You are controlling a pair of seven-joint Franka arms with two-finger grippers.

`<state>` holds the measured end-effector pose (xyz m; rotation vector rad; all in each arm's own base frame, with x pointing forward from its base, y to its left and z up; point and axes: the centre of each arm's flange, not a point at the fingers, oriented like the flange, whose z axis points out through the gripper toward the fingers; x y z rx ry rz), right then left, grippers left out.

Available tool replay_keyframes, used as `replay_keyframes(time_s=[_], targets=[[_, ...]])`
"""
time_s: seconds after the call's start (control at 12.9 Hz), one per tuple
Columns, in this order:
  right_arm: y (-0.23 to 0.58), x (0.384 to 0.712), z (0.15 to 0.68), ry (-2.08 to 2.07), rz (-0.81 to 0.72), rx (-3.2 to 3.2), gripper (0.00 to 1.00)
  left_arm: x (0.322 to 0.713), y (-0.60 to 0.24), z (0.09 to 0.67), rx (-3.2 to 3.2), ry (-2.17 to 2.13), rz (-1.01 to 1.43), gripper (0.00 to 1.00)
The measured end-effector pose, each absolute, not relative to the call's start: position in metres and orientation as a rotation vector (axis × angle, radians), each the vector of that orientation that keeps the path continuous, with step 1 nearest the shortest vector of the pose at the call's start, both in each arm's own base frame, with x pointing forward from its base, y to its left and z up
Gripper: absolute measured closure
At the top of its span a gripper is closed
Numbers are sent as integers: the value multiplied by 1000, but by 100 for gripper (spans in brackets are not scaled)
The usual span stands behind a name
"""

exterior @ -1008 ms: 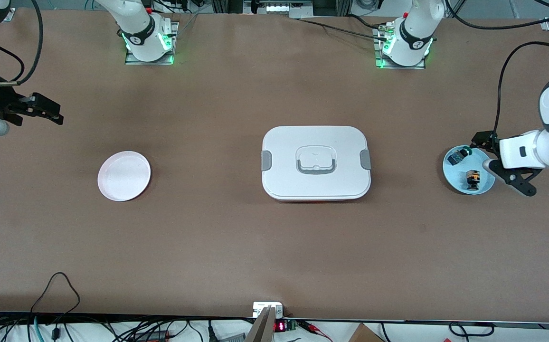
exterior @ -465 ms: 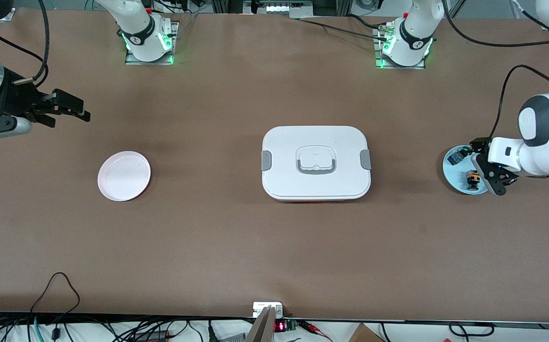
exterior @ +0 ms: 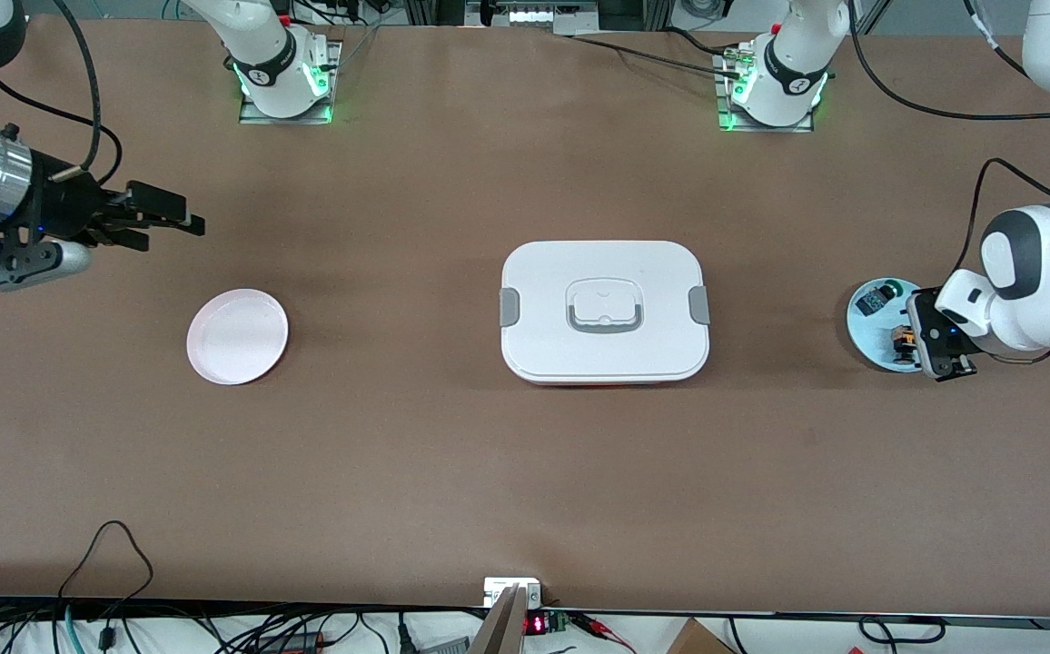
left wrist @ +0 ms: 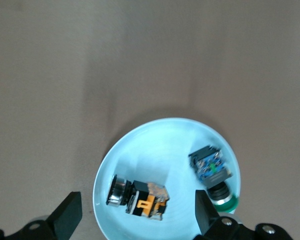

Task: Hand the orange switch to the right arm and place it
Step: 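Grasp the orange switch with the left gripper while the right gripper advances, then lift the orange switch with the left gripper while the right gripper waits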

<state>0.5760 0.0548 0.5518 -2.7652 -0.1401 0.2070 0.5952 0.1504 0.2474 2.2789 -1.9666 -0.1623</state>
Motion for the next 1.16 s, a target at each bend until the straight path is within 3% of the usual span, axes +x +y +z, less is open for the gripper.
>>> replay_keyframes(time_s=[0.54, 1.16], targets=[[110, 595, 519, -55, 288, -2186, 0, 593, 151, 231, 2029, -2203, -123, 0], [150, 614, 493, 94, 182, -1809, 0, 565, 177, 204, 2054, -2187, -86, 0]])
